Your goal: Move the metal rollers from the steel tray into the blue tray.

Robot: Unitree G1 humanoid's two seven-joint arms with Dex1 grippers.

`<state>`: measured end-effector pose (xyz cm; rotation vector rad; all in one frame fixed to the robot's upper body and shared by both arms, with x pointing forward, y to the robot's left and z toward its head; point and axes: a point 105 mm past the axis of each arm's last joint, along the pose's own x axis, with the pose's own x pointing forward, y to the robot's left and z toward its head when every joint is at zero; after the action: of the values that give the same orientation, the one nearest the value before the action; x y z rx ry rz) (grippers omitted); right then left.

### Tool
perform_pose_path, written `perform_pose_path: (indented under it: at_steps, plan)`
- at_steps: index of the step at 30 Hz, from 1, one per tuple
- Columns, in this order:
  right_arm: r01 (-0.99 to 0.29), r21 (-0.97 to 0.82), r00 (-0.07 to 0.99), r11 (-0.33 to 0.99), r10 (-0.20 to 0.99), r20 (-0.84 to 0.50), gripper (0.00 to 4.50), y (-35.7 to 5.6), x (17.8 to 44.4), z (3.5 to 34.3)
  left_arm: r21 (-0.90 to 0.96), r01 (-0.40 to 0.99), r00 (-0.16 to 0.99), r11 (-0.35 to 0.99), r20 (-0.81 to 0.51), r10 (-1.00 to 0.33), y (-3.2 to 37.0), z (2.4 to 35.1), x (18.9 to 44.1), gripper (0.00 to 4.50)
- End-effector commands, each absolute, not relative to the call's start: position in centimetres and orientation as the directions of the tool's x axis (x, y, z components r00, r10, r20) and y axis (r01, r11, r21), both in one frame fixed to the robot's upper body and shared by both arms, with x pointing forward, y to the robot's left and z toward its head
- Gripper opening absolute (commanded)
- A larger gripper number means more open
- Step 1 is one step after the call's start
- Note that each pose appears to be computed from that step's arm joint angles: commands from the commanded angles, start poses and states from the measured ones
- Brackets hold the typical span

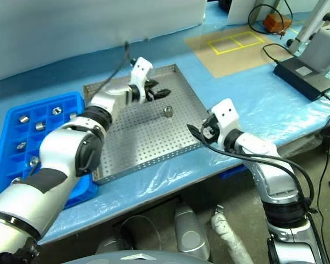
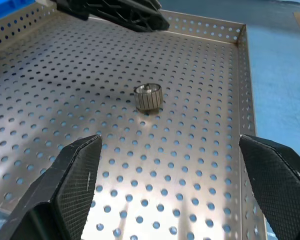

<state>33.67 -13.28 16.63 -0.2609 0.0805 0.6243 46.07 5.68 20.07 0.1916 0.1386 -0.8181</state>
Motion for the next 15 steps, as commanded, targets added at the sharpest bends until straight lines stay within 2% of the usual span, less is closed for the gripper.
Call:
perform_pose_path:
  at_steps: [1,7,15]
  plan:
    - [-0.531,-0.238,0.845,0.813,0.530,-0.076,4.50,-13.4,36.5,17.8,0.182,0.801,0.597,0.571,-0.178,-0.782,5.9,22.2,45.3,3.68]
    - [-0.499,-0.154,0.866,0.853,0.498,-0.047,4.50,-12.3,41.8,16.4,0.197,0.866,0.494,0.460,-0.187,-0.849,8.2,22.1,44.0,3.68]
    - [-0.542,-0.112,0.840,0.833,0.534,-0.097,4.50,-9.3,44.4,14.0,0.161,0.904,0.419,0.396,-0.155,-0.895,12.5,22.4,42.1,3.68]
